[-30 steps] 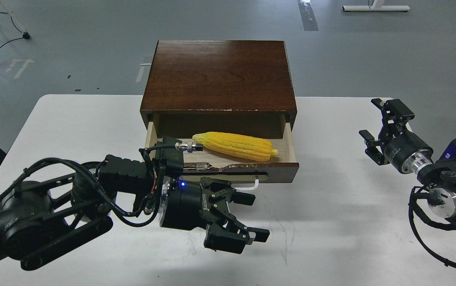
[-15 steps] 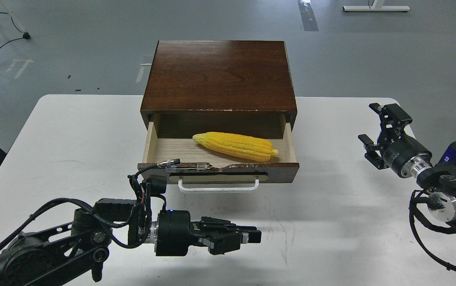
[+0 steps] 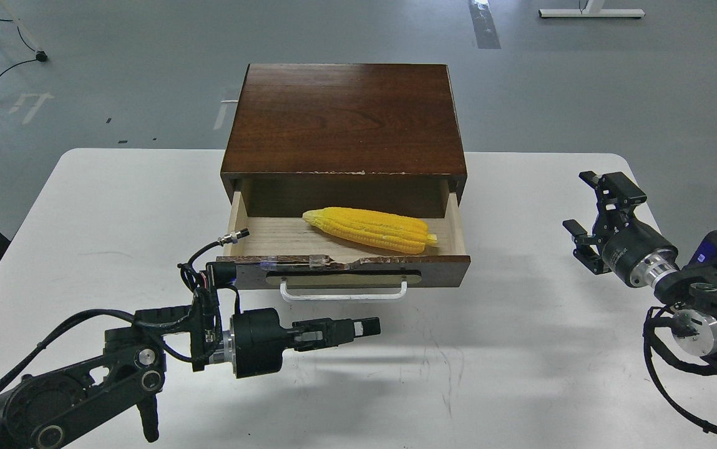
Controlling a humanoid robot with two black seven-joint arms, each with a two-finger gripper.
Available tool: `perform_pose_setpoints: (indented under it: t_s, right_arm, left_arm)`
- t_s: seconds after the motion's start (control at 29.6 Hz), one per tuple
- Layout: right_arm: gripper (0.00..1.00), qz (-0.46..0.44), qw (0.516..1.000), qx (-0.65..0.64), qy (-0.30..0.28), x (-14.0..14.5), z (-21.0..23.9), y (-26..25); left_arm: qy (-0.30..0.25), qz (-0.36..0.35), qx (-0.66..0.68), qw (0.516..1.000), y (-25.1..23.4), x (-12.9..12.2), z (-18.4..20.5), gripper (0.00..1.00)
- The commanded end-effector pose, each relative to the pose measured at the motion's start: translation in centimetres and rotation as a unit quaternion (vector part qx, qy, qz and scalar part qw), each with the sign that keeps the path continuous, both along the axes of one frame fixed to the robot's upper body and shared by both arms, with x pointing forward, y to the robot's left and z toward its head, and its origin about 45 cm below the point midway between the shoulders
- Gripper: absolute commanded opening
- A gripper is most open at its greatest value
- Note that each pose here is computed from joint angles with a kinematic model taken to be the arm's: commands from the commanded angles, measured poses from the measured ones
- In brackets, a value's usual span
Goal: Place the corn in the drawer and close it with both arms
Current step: 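Position the left gripper against the drawer front below the handle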
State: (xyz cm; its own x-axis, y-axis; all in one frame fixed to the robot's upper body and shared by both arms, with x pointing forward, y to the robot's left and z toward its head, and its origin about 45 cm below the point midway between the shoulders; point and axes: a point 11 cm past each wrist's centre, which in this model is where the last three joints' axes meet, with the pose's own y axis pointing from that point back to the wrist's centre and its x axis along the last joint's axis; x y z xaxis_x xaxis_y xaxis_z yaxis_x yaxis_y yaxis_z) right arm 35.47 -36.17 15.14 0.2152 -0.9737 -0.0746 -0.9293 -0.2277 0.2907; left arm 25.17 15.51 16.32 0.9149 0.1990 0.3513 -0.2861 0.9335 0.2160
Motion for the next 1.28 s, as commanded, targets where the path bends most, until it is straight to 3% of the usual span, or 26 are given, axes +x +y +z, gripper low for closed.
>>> perform_pose_setpoints:
  t_s: [0.0,1.25]
  right_arm:
    - [0.99,0.0,1.0,0.001,0.002,-0.1,-0.1,0.0]
    - [0.99,0.002,1.0,0.005,0.015,-1.0,-1.2,0.4]
  left_arm:
    - [0.009,0.009,-0.008,1.0,0.2,0.2,0.1,0.0]
    - [0.018,0.022,-0.027,0.999,1.2,0.9,1.4,0.0]
